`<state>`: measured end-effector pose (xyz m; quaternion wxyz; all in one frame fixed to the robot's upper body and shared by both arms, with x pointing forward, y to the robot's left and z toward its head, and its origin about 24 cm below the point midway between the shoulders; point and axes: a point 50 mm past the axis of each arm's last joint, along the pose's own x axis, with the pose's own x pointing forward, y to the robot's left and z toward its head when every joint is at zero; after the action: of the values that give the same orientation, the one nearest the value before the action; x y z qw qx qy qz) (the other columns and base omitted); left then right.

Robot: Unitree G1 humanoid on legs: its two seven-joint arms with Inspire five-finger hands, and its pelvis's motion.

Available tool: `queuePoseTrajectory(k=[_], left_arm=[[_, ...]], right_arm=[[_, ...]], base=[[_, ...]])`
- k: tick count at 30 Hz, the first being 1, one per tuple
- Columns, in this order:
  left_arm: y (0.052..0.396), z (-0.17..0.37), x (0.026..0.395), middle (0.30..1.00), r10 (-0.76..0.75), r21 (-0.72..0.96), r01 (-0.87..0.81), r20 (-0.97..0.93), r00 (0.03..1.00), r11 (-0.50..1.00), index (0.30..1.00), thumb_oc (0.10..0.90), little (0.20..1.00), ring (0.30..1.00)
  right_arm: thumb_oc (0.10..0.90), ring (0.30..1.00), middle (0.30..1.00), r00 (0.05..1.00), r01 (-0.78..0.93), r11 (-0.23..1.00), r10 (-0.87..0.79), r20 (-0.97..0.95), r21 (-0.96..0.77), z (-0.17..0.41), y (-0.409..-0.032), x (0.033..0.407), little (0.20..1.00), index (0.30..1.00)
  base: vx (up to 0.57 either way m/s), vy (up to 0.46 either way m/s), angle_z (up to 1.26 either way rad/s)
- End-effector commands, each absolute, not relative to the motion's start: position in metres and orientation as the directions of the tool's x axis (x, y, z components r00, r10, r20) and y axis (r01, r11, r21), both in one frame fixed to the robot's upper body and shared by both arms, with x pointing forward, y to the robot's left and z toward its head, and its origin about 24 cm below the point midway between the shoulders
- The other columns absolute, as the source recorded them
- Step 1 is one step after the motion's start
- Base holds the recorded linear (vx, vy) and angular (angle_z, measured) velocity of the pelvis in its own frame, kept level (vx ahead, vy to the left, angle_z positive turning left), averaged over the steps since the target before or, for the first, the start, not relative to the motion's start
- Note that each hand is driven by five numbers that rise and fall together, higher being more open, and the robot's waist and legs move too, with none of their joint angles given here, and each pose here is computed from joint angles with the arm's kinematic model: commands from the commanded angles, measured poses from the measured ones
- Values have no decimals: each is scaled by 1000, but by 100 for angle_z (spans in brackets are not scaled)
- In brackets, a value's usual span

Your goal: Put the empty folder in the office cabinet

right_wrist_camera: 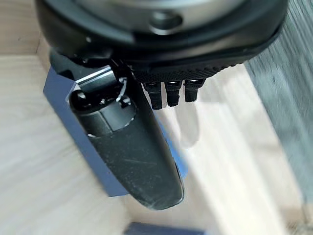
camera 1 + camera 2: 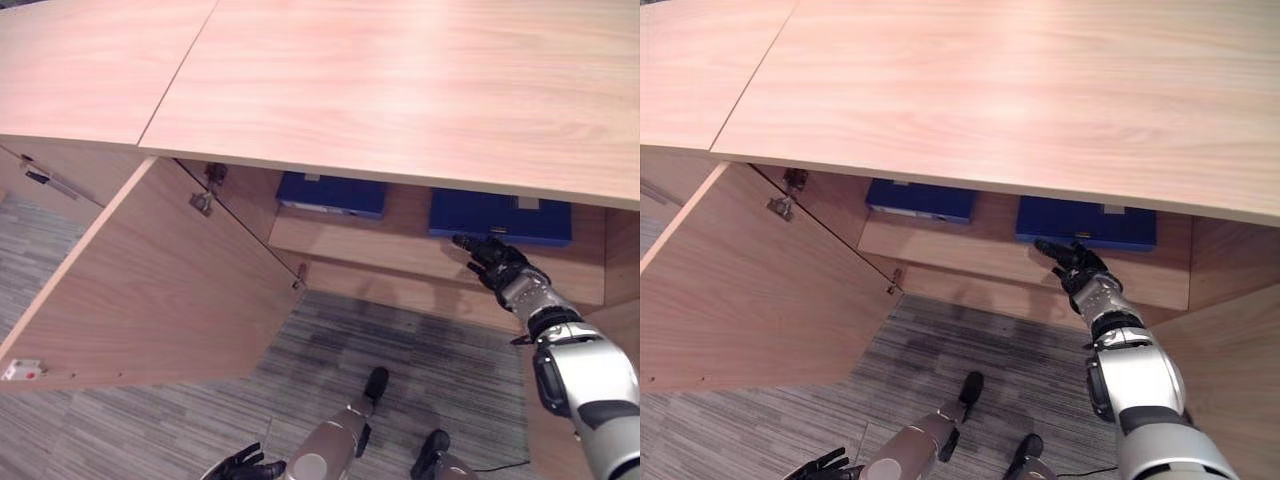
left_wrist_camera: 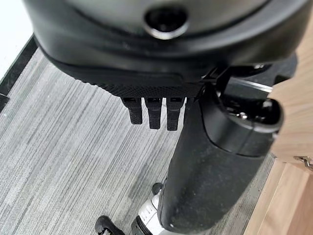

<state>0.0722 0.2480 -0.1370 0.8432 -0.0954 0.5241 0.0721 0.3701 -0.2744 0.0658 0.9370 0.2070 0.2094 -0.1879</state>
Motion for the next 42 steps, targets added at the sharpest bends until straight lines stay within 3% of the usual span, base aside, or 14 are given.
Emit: queuePoseTrajectory(k=[1,2,10,17,24,36,42], left_arm=[[271,-136,43,900,90,3,-226,-923,375,974,900,800,900,900],[273,-136,43,900,101,16,-225,-922,374,974,900,800,900,900],[274,-137,43,900,111,26,-223,-919,379,975,900,800,900,900],[275,-135,48,900,136,44,-226,-902,410,973,900,800,900,900],[275,-140,41,900,190,84,-278,-905,381,957,900,800,900,900],[271,-138,58,900,180,81,-236,-883,434,968,900,800,900,900],[265,-132,74,900,147,58,-193,-858,492,980,900,800,900,900]], right_arm=[[800,900,900,888,377,905,-293,-354,198,102,-297,377,900,900],[800,900,900,882,354,929,-294,-368,107,102,-300,376,900,900],[800,900,900,900,193,972,-229,-371,-134,111,-282,386,900,900],[800,900,900,943,83,929,-191,-274,-362,145,-250,407,900,900],[800,900,900,982,43,852,-132,-134,-522,176,-218,420,900,900],[800,900,900,940,103,712,-299,-167,-695,187,-255,415,900,900],[800,900,900,903,96,515,-405,-143,-852,187,-284,405,900,900]], base=[[-8,33,-13],[-5,17,-10],[-21,20,-12],[-36,20,-8],[-8,10,-4],[12,-14,8],[10,-12,16]])
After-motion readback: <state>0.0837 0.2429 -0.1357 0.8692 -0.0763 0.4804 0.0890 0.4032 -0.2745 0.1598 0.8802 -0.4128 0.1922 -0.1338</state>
